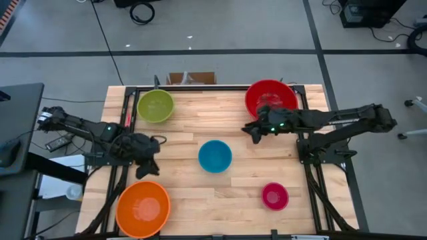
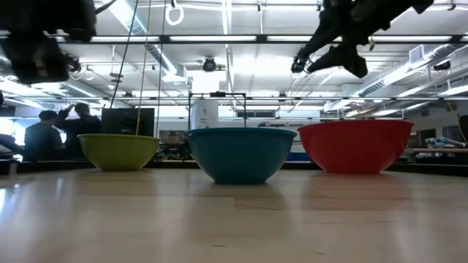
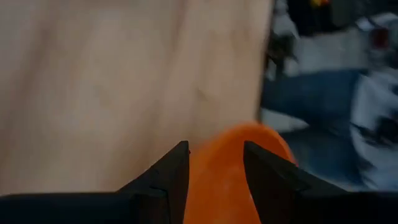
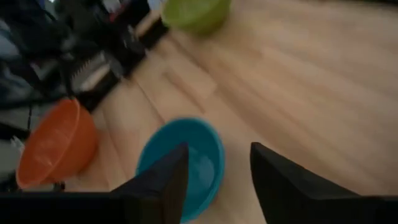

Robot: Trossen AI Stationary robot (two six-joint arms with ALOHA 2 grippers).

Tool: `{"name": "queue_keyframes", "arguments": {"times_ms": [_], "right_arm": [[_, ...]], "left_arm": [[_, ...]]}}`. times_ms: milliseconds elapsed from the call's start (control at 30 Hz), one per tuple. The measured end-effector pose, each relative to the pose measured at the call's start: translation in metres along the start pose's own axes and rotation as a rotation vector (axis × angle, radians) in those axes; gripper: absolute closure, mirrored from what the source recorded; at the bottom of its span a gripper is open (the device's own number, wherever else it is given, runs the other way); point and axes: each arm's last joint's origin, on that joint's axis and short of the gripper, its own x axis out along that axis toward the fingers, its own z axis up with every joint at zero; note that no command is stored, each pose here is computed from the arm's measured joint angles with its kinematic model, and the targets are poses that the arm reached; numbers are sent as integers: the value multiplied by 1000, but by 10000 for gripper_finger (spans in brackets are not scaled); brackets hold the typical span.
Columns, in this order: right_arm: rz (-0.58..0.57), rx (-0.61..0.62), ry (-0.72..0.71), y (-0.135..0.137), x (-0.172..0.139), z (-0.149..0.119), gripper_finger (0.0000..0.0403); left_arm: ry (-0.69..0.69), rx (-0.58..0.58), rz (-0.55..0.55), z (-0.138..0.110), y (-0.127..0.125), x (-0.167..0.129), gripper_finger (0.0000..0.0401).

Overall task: Nest bowls inside each other
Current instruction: Stack the orange bowl on top of the red bowl

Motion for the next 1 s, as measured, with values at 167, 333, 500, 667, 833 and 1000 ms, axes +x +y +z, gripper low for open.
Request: {"name": "queue_keyframes", "arguments": {"times_ms": [167,333,500,667,833,1000], "right_arm": [[-44,20,82,5,25,-13,195],[-56,-9,131,10,46,-27,194],[-35,-26,170,13,59,-36,194],[-29,-36,188,14,64,-39,194],[-15,-42,160,14,65,-35,195],[-27,-19,143,10,66,-28,195]], "left_arm": [[112,45,103,-18,-1,7,248],[167,49,235,-27,3,15,248],[229,36,275,-34,0,26,248],[309,58,300,-43,-4,41,248],[313,100,419,-47,2,58,276],[236,98,413,-37,2,67,371]]}}
